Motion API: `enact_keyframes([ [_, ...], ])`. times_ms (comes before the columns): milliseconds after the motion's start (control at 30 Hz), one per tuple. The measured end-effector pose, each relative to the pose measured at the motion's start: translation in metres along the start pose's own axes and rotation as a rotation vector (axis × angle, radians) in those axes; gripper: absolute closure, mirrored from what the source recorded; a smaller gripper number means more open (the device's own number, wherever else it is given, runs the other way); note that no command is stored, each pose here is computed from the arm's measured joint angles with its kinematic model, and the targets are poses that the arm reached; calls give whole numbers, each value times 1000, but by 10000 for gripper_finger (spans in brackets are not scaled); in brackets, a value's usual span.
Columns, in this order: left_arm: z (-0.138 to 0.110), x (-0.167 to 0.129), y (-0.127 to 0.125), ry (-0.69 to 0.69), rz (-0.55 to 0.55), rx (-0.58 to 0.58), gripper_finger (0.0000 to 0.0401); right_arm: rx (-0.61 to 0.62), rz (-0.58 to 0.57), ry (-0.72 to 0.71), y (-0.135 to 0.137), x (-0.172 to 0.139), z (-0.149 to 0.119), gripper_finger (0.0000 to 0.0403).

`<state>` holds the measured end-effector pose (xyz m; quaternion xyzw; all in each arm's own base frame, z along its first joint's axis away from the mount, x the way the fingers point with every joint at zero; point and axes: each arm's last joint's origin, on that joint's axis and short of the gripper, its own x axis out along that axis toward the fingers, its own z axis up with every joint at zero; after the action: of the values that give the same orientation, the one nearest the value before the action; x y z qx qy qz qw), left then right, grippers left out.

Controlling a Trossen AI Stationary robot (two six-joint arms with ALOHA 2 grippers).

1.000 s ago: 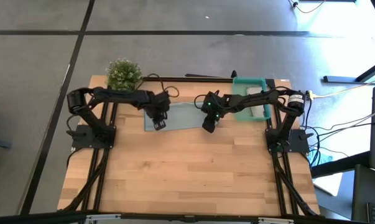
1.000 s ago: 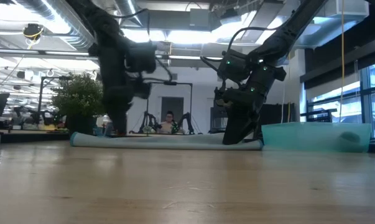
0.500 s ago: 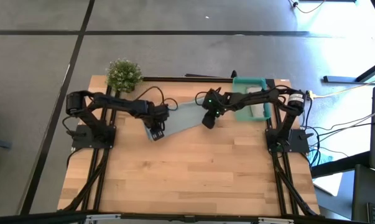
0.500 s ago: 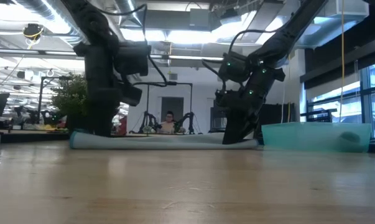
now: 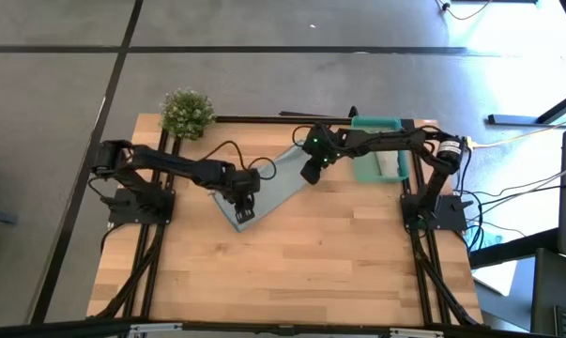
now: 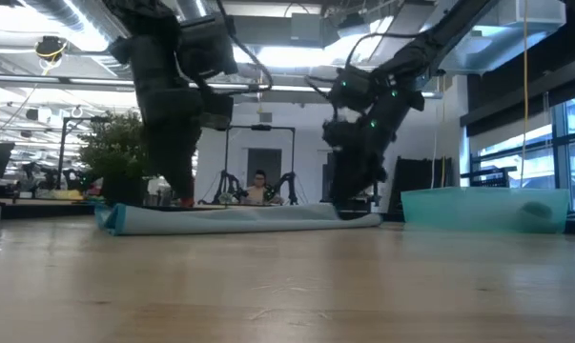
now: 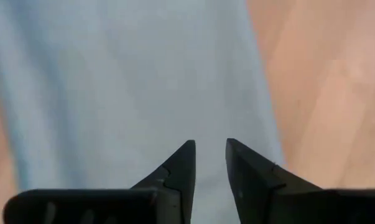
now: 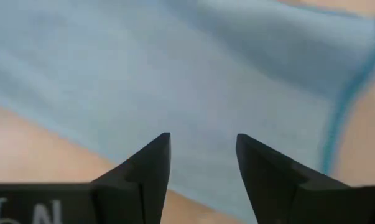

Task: Roll microfiber towels into tight, uniform cylinder then place into a basket
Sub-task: Fold the blue towel

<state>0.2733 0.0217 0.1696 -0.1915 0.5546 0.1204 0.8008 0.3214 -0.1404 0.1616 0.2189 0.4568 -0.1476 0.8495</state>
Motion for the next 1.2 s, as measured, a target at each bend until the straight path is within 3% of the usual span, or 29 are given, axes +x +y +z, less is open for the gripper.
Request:
enact_keyframes([
  [133,-6,-11,9,-2,134,-58,316,-58,112,20,17,-1,-1,218],
  [233,-20,-8,17,64,219,-120,316,-92,135,58,26,8,-10,218],
  [300,-29,-3,19,96,233,-145,316,-138,132,93,29,15,-18,218],
  [433,-47,7,21,148,251,-174,316,-157,13,91,26,23,-21,218],
  [633,-61,13,16,190,208,-168,316,-139,-33,68,12,22,-16,218],
  [900,-66,13,-9,193,111,-166,316,-81,-92,52,-14,29,-13,218],
  [1200,-62,16,-39,64,-49,-122,316,-99,-94,-50,-25,41,-4,218],
])
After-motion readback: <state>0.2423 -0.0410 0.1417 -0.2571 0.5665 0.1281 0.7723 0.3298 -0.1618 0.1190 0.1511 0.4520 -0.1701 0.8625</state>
